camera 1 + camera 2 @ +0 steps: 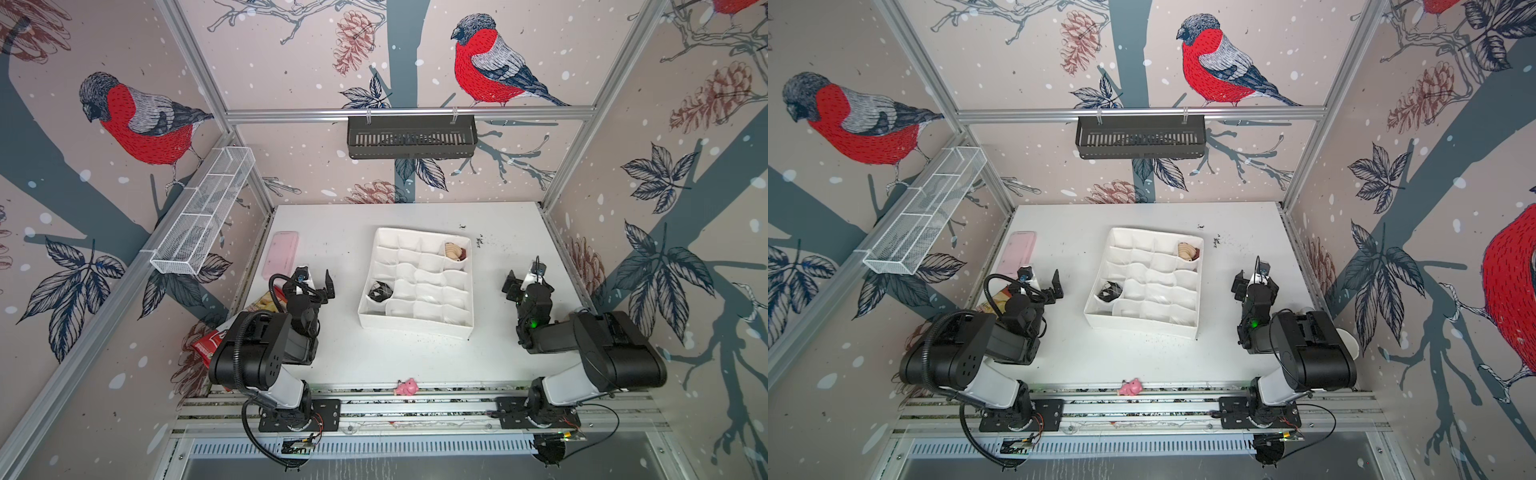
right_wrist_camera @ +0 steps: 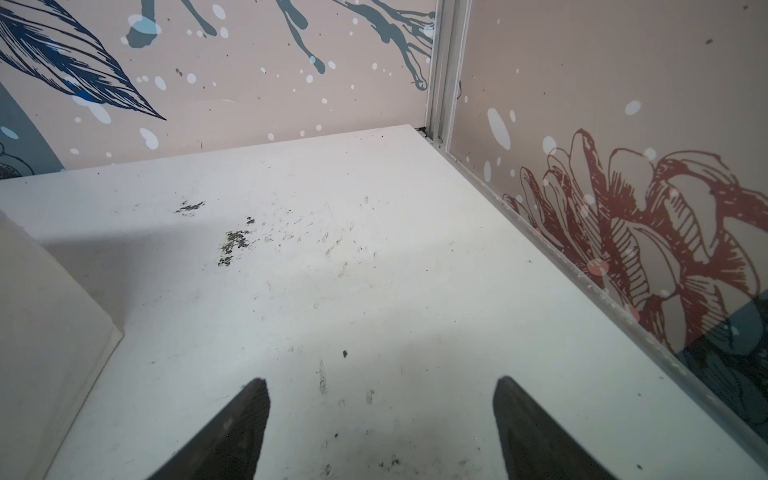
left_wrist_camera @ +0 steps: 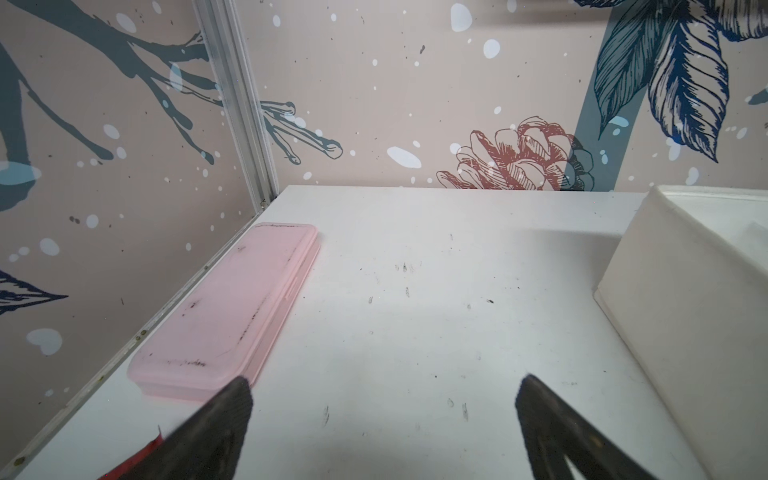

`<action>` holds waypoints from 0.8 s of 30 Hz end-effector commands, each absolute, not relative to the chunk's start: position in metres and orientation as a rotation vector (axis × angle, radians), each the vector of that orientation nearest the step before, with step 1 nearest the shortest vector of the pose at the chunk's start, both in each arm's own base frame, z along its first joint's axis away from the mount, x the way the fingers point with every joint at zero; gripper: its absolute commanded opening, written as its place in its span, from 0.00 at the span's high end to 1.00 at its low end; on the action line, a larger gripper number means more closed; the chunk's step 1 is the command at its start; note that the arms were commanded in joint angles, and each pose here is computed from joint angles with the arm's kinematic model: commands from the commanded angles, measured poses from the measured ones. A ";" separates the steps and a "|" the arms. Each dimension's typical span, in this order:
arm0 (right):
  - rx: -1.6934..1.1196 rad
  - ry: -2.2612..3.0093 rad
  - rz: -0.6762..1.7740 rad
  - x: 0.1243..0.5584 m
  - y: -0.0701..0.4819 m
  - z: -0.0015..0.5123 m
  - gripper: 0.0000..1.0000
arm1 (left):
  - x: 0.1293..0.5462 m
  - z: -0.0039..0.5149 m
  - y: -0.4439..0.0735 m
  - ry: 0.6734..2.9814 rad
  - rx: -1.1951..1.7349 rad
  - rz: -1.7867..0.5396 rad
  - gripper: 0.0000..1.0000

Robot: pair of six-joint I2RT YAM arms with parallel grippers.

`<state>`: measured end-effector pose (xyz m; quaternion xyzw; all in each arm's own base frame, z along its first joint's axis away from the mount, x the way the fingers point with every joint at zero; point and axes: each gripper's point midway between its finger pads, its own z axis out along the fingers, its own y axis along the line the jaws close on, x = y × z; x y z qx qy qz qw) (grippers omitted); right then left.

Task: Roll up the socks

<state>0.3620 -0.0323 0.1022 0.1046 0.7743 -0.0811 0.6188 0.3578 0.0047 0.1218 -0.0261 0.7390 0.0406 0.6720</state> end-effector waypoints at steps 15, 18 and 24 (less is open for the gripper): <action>0.235 1.689 -0.189 0.368 -0.034 0.127 0.00 | 0.372 0.131 0.001 1.652 -0.032 0.096 0.01; 0.236 1.687 -0.189 0.368 -0.034 0.127 0.00 | 0.373 0.132 0.001 1.651 -0.032 0.096 0.01; 0.236 1.686 -0.189 0.368 -0.034 0.128 0.00 | 0.372 0.132 0.001 1.652 -0.031 0.095 0.01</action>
